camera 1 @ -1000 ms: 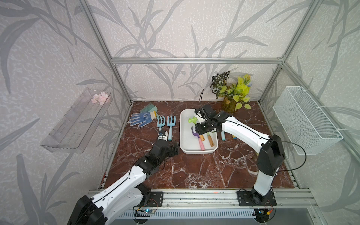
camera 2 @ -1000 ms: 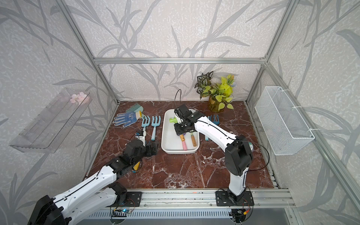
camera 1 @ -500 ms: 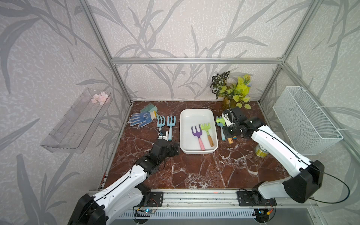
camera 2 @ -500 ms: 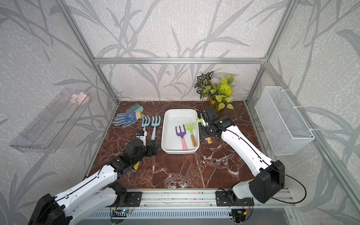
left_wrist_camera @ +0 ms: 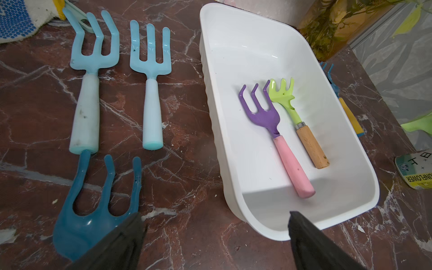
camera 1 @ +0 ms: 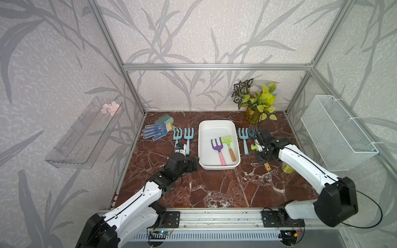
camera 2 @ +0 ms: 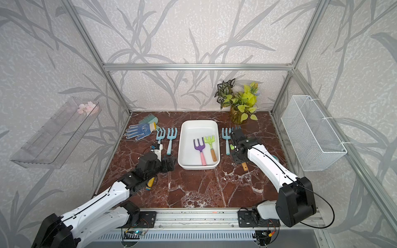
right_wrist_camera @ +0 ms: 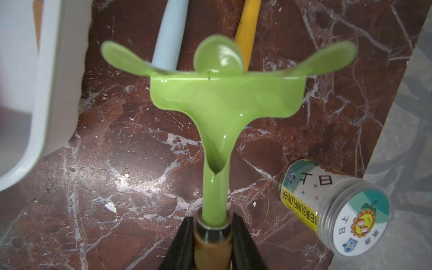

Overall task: Take the hand rake out of the storage box
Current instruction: Place the rake at the center of the board.

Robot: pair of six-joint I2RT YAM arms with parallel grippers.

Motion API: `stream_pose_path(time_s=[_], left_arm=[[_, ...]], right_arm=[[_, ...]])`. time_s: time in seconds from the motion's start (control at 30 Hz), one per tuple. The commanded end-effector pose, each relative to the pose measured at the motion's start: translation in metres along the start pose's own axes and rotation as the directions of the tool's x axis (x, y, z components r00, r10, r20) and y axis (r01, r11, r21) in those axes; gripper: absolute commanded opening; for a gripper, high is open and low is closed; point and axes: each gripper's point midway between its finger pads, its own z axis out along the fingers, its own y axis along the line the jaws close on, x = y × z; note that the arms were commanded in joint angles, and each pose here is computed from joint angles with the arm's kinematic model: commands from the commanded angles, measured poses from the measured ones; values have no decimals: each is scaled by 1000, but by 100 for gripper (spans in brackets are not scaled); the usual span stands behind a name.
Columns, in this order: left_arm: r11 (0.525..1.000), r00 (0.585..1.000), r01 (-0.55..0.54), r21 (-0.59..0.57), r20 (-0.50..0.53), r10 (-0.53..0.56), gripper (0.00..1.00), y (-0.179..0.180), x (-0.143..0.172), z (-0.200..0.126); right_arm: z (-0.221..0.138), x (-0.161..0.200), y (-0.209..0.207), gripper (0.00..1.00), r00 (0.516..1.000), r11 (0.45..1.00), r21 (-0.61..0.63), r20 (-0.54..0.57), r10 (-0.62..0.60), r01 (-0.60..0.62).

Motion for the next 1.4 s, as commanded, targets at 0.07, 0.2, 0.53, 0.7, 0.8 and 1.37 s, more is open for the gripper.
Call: stream_pose_path(time_s=[0.07, 0.2, 0.53, 0.7, 0.8, 1.37], left_arm=[[1000, 1000, -13, 21, 12, 12, 97, -3, -4, 1], [1000, 1000, -10, 23, 10, 10, 97, -3, -4, 2], [1000, 1000, -5, 22, 10, 5, 97, -2, -4, 2], [1000, 1000, 0, 22, 12, 0, 97, -1, -5, 2], [1000, 1000, 2, 22, 10, -2, 97, -1, -5, 2], [1000, 1000, 9, 19, 12, -10, 97, 1, -5, 1]], right_arm=[[8, 21, -4, 18, 991, 999, -20, -134, 30, -33], [20, 33, -6, 18, 971, 997, -40, -232, 51, -62], [46, 40, -3, 18, 928, 992, -82, -367, 55, -92], [53, 42, 1, 18, 914, 991, -97, -403, 49, -95], [58, 44, -1, 18, 904, 989, -100, -424, 57, -109], [77, 63, -1, 24, 824, 979, -116, -562, 74, -167]])
